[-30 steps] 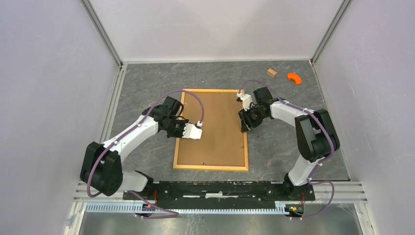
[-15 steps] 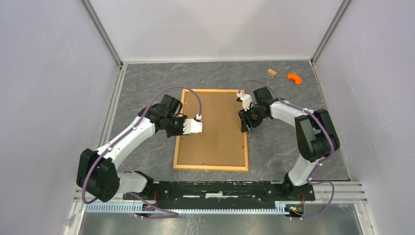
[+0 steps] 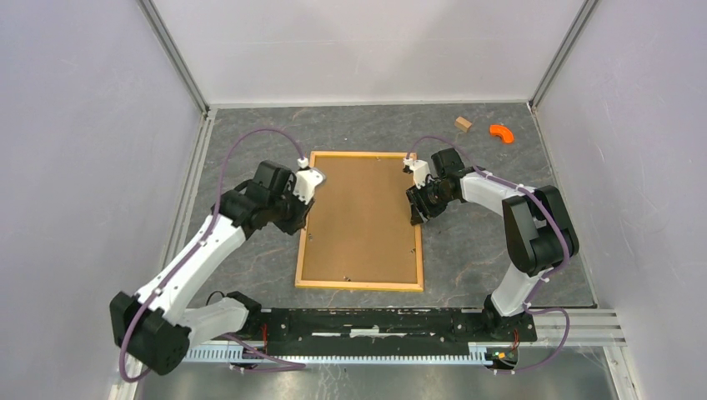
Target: Take the photo out of the frame
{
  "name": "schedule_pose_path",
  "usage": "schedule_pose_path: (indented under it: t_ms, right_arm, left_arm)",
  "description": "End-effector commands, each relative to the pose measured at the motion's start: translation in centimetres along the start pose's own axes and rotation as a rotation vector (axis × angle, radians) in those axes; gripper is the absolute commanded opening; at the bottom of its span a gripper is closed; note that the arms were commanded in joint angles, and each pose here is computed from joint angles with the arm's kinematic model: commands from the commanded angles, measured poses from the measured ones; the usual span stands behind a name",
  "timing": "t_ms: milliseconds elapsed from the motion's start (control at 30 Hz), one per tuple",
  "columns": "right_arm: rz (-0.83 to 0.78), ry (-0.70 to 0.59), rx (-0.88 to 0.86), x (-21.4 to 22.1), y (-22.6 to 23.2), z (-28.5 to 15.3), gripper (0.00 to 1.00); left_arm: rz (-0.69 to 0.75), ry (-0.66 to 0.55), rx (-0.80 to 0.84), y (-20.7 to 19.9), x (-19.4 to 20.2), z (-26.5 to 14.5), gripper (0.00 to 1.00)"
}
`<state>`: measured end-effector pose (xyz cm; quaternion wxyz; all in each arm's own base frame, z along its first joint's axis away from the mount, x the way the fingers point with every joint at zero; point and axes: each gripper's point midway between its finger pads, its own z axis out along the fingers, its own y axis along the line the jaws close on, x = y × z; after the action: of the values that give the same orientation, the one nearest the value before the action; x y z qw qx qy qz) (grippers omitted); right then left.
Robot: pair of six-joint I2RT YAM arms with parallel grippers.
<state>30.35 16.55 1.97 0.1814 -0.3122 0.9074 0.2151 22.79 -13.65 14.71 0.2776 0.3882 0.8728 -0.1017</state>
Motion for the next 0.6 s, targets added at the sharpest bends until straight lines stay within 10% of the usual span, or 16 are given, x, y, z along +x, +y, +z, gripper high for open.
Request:
schedule_pose_path:
  t_ms: [0,567]
  right_arm:
    - [-0.001,0.036,0.027,1.3,-0.4,0.4,0.5]
    - [0.002,0.043,0.017,1.8,-0.2,0.6,0.5]
  left_arm:
    - [-0.351,-0.132,-0.134,0.9,-1.7,-0.5,0.02]
    - [-0.571,-0.09,-0.252,2.5,0.6,5.0,0.02]
